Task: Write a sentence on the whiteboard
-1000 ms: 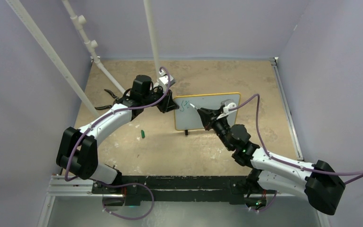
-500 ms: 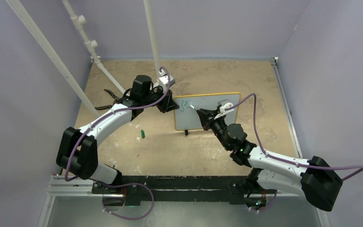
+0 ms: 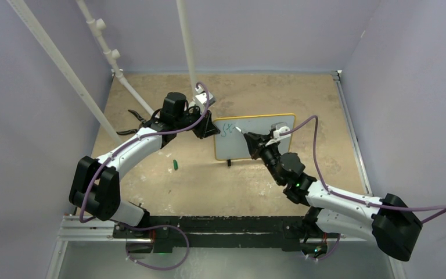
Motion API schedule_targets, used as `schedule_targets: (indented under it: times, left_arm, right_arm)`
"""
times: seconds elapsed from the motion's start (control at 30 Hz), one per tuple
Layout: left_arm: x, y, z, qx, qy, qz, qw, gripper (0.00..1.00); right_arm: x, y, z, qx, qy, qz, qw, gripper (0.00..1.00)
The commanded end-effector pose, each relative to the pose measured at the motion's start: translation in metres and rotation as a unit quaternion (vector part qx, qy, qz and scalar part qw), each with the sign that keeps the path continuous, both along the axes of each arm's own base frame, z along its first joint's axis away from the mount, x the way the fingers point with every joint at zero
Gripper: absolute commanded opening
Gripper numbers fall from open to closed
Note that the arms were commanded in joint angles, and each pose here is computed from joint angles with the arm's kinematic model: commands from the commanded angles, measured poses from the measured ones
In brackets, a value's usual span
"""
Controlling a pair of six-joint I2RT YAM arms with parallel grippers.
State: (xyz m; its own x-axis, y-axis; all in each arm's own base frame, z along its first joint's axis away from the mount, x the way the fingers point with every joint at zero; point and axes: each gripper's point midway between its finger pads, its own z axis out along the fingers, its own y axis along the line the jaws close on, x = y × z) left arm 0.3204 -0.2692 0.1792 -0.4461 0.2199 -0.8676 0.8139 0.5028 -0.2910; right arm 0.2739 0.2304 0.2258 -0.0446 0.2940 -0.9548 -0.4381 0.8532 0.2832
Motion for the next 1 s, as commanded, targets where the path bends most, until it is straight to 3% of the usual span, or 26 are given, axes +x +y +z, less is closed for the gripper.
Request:
schedule_targets:
  times: [0.0, 0.47, 0.97]
  left_arm:
    - [0.006, 0.004, 0.005, 0.012, -0.029, 0.011, 0.999, 0.00]
    - [0.006, 0.004, 0.006, 0.011, -0.030, 0.012, 0.999, 0.00]
    - [0.006, 0.004, 0.007, 0.012, -0.031, 0.012, 0.999, 0.00]
  right_arm:
    - [0.002, -0.005, -0.006, 0.001, 0.010, -0.016, 1.000, 0.00]
    - [0.000, -0.004, -0.033, -0.015, 0.045, -0.011, 0.999, 0.00]
    - [0.001, -0.014, -0.001, 0.035, 0.005, -0.032, 0.999, 0.00]
